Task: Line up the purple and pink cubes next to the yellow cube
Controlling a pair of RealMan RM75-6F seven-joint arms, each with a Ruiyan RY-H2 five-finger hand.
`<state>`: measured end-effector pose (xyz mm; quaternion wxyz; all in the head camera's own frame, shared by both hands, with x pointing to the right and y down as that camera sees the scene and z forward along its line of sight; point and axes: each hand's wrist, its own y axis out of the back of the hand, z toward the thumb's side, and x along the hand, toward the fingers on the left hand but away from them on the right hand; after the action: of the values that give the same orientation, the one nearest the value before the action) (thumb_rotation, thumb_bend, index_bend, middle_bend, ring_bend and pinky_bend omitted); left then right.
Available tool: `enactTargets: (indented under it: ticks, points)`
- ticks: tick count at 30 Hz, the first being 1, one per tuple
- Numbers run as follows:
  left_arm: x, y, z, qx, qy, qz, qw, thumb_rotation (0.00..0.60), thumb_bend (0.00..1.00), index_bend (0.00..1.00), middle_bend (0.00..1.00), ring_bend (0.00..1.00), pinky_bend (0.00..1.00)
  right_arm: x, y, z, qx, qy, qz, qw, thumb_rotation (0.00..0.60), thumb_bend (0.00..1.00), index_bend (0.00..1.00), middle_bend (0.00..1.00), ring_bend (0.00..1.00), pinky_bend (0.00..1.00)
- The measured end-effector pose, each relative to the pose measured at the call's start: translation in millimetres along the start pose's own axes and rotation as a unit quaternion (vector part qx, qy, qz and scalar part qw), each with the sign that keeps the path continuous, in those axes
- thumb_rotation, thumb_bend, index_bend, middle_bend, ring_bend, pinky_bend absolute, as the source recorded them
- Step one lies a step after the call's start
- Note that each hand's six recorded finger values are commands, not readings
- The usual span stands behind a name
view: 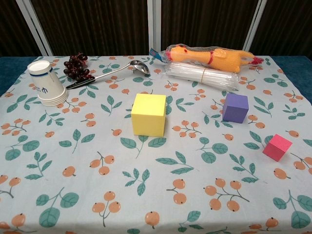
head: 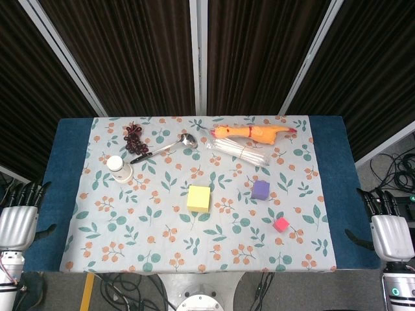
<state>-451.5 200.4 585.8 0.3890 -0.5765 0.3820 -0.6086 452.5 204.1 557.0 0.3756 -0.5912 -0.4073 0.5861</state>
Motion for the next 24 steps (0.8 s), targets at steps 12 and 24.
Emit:
enactTargets:
  ticks: [12, 24]
  points:
    - [-1.3, -2.4, 0.7, -0.004, -0.001, -0.005, 1.0, 0.6, 0.0, 0.14, 0.13, 0.1, 0.09, -0.5, 0.7, 2.1, -0.003, 0.003, 0.001, 1.0, 0.529, 0.07, 0.1, 0.16, 0.0, 0.06]
    - [-1.8, -2.2, 4.2, -0.006, -0.011, -0.005, 0.9999, 0.6, 0.0, 0.14, 0.13, 0.1, 0.09, -28.4, -8.9, 21.7, 0.006, 0.03, 0.048, 0.9984, 0.529, 0.07, 0.19, 0.2, 0.01, 0.09]
